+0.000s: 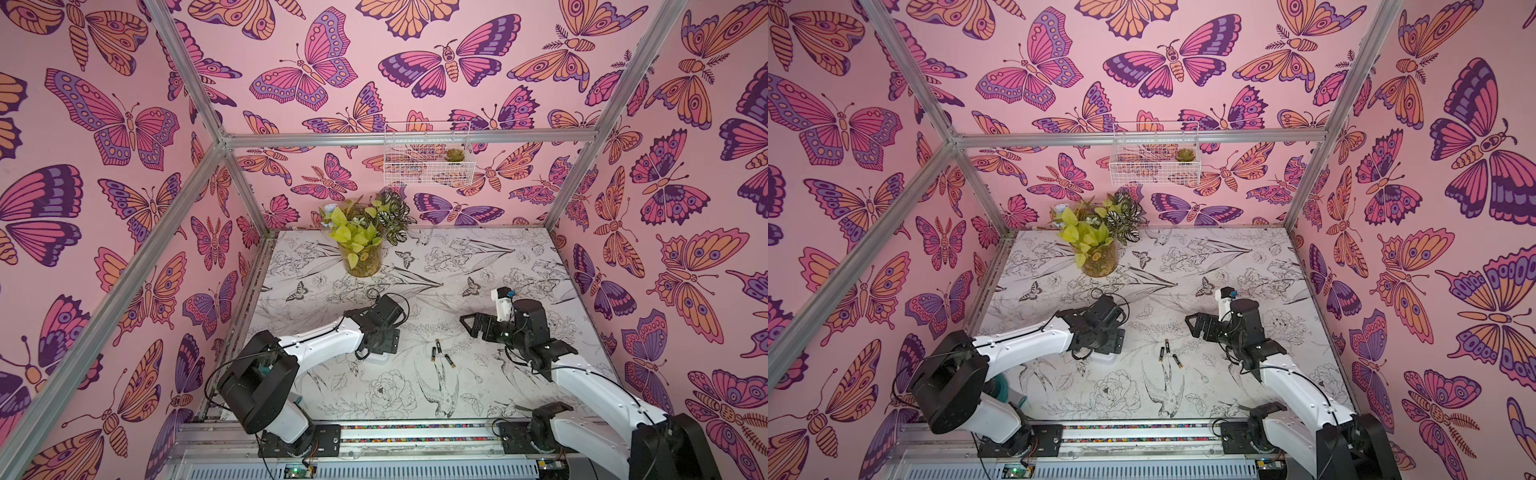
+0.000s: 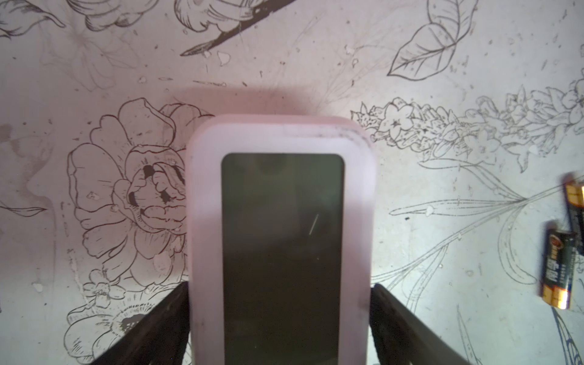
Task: Insert the battery into the alarm
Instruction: Adjust the alarm at the center of the board.
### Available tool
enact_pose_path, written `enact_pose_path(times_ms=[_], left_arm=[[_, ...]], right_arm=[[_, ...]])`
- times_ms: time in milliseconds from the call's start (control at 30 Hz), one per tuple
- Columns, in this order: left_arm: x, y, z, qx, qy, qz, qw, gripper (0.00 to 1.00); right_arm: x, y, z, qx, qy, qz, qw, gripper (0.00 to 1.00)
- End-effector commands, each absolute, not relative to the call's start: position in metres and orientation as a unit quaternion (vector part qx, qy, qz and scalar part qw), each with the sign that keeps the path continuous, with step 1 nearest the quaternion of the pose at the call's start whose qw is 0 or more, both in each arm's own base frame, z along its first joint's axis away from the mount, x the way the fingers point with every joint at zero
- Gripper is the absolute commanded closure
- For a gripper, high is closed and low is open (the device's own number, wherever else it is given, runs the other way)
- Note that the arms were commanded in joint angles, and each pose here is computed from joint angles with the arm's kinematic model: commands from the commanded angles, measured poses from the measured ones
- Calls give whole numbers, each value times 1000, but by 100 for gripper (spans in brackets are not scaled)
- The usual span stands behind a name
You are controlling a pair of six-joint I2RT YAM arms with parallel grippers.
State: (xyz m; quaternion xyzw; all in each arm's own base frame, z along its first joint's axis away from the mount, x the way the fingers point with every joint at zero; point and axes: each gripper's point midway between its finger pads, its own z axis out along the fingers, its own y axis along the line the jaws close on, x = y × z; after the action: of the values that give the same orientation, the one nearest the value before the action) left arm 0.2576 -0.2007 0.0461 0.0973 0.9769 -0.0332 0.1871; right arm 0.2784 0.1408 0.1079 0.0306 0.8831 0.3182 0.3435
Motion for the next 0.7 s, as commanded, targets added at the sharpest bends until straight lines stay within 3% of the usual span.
enact_pose_path(times_ms=[0,200,367,667], left_arm=[[254,-196,36,103,979,-26,173,14],[253,-195,33,101,980,-20,169,16],[255,-198,37,100,979,-28,173,26],[255,-211,76,95,966,-98,218,26]], right_arm=[[277,144,107,22,882,320,344,1],[277,143,107,22,883,318,345,1],[276,144,107,21,882,320,344,1],[270,162,139,27,866,381,324,1]])
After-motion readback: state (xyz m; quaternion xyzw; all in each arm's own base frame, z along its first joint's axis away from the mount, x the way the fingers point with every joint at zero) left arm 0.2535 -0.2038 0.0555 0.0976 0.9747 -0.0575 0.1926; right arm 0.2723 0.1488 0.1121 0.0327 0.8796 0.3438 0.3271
